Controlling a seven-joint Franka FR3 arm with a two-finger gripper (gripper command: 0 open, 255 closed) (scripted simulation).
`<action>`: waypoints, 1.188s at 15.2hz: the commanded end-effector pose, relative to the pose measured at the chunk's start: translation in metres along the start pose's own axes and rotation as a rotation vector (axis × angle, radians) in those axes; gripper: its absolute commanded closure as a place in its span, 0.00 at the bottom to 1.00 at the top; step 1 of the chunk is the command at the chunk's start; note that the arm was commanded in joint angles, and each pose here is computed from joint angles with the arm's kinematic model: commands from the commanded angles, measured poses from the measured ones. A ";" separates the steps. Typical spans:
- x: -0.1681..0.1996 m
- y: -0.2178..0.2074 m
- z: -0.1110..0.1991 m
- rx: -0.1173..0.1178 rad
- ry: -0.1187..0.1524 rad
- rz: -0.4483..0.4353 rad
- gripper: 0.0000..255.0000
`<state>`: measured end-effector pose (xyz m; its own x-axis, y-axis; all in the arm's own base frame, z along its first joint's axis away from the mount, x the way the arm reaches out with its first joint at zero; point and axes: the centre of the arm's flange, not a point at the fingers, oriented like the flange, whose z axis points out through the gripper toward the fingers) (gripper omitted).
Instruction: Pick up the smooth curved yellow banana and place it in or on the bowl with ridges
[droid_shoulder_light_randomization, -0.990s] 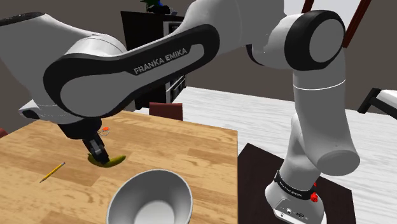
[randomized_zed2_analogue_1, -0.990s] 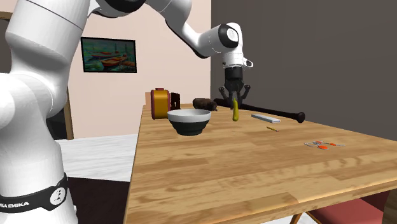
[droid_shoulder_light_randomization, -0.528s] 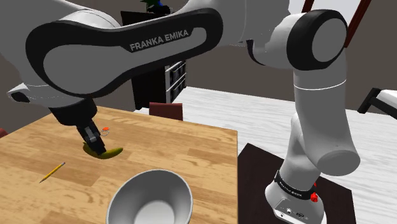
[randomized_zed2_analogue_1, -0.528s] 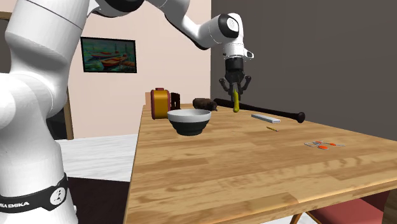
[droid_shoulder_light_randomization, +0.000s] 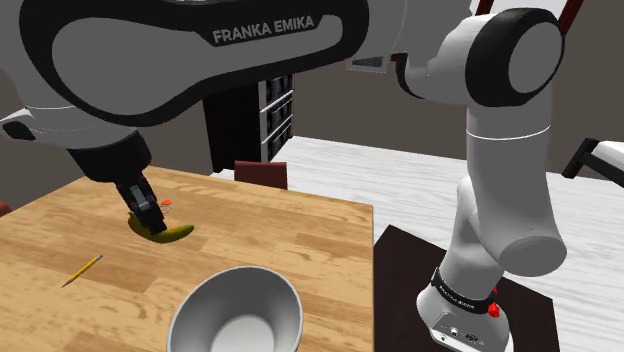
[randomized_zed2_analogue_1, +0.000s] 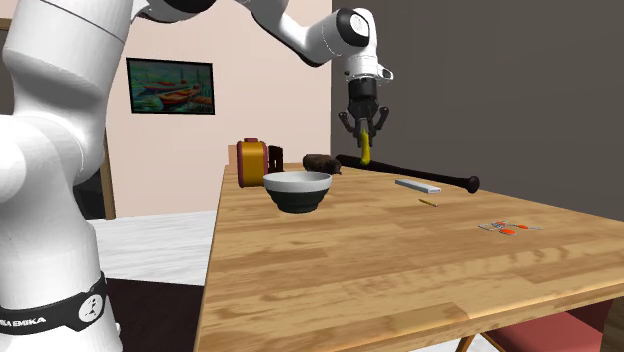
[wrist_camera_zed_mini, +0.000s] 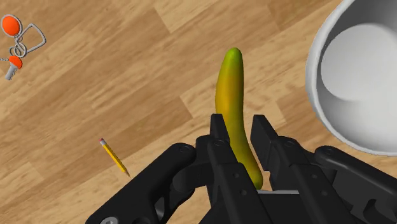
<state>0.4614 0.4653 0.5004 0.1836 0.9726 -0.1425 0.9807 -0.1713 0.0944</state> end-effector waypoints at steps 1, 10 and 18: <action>-0.006 -0.023 -0.004 0.000 0.000 0.000 1.00; -0.029 -0.140 -0.015 0.000 0.000 0.000 1.00; -0.032 -0.182 0.007 0.000 0.000 0.000 1.00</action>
<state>0.2778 0.4634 0.4858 0.1834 0.9726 -0.1430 0.9807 -0.1711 0.0943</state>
